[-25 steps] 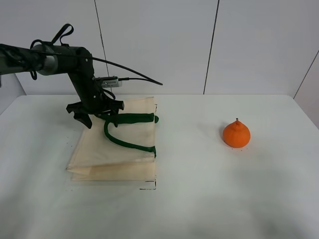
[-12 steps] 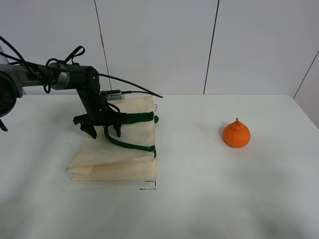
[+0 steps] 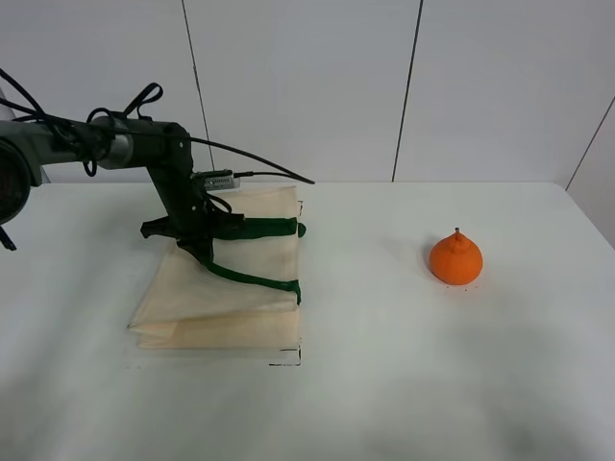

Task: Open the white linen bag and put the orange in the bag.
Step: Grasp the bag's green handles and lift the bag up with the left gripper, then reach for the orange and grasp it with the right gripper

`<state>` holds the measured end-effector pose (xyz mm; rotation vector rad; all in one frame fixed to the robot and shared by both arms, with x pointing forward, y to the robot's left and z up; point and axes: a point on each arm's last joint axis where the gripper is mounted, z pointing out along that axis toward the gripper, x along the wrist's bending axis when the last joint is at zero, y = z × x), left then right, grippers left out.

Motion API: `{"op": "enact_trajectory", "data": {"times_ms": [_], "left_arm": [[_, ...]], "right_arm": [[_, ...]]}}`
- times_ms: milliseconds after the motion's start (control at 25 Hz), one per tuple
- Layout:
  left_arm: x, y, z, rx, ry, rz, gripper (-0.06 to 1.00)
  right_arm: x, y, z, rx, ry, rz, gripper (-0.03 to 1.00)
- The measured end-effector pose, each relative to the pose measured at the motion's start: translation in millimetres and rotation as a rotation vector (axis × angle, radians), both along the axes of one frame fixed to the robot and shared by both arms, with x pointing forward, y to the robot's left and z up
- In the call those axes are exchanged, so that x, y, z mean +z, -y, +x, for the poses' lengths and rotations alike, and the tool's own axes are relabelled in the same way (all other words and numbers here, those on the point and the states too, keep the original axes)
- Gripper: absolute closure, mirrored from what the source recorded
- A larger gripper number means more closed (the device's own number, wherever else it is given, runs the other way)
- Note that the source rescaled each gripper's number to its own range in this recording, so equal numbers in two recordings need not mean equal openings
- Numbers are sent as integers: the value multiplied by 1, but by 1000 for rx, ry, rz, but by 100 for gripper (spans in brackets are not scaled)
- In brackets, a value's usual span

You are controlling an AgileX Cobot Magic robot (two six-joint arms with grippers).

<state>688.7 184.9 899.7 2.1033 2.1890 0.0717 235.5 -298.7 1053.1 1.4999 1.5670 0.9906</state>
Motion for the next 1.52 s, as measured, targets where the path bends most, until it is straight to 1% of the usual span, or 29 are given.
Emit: {"op": "enact_trajectory", "data": {"times_ms": [80, 200, 400, 480, 600, 720, 800, 920, 1080, 1120, 1240, 1280, 1360, 1520], "left_arm": [[24, 1, 3, 0, 30, -8, 94], [75, 1, 4, -5, 89, -22, 94], [160, -1, -6, -47, 183, -38, 94], [188, -1, -10, -57, 254, -67, 94], [230, -1, -26, -65, 345, -131, 94], [263, -3, -44, -72, 411, -178, 94], [276, -5, -53, -73, 442, -191, 94], [284, -6, -58, -74, 461, -195, 94], [284, -6, -58, -74, 461, -195, 94], [284, -6, -58, -74, 461, -195, 94], [284, -6, -58, -75, 461, -196, 94], [284, -6, -58, -75, 461, -195, 94], [284, -6, -58, -76, 461, -195, 94], [285, -6, -58, -79, 463, -195, 94]], "right_arm": [[0, 0, 0, 0, 0, 0, 1], [0, 0, 0, 0, 0, 0, 1], [0, 0, 0, 0, 0, 0, 1], [0, 0, 0, 0, 0, 0, 1], [0, 0, 0, 0, 0, 0, 1], [0, 0, 0, 0, 0, 0, 1], [0, 0, 1, 0, -9, 0, 1], [4, -1, 17, 0, -97, -4, 1], [24, -4, 68, 18, -234, -11, 1], [27, -6, 86, 24, -279, -13, 1], [39, -9, 141, 35, -370, -5, 1], [35, -11, 167, 40, -431, -4, 1], [36, -14, 213, 42, -485, 6, 1], [22, -20, 302, 63, -625, 13, -1]]}}
